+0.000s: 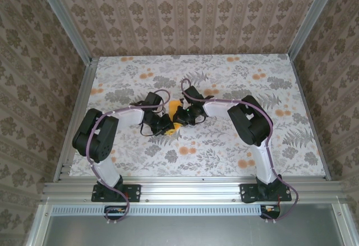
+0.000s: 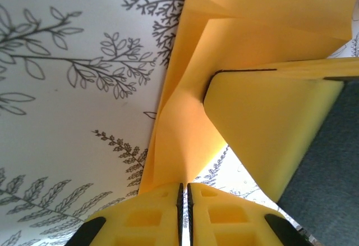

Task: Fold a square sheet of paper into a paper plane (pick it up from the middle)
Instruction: Third fold the triangle at the center of the table.

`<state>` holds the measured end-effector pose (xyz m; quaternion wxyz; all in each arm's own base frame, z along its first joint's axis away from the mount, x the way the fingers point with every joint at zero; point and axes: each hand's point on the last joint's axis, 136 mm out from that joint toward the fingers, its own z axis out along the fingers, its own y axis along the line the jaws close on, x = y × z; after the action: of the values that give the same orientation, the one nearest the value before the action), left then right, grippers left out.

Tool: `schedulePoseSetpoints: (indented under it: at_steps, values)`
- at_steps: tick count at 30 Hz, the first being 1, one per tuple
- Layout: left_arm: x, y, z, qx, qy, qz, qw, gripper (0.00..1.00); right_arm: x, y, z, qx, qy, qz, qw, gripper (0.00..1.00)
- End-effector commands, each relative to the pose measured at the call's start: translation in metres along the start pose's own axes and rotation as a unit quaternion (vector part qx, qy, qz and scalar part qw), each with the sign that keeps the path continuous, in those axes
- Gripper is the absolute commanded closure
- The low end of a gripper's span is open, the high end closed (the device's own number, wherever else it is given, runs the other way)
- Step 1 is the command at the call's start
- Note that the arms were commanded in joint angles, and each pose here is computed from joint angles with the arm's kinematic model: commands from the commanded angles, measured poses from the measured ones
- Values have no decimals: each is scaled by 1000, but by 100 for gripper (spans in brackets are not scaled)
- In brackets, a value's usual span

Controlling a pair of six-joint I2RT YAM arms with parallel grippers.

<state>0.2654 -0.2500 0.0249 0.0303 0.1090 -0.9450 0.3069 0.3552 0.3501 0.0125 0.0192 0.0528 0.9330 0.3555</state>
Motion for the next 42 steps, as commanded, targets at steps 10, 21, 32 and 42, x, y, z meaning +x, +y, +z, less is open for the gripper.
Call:
schedulePoseSetpoints:
  at_steps: [10,21,32,42]
  values:
    - [11,20,8,-23,21,-24,999,87,23,-73,8,126,24,62,990,91]
    - [22,41,7,-73,32,-28,996,89,22,-76,8,135,24,66,988,90]
    - [41,52,-5,-117,55,4,992,88,22,-78,8,140,25,67,988,90]
    - [39,32,-26,-96,38,33,994,88,23,-79,8,142,27,67,987,90]
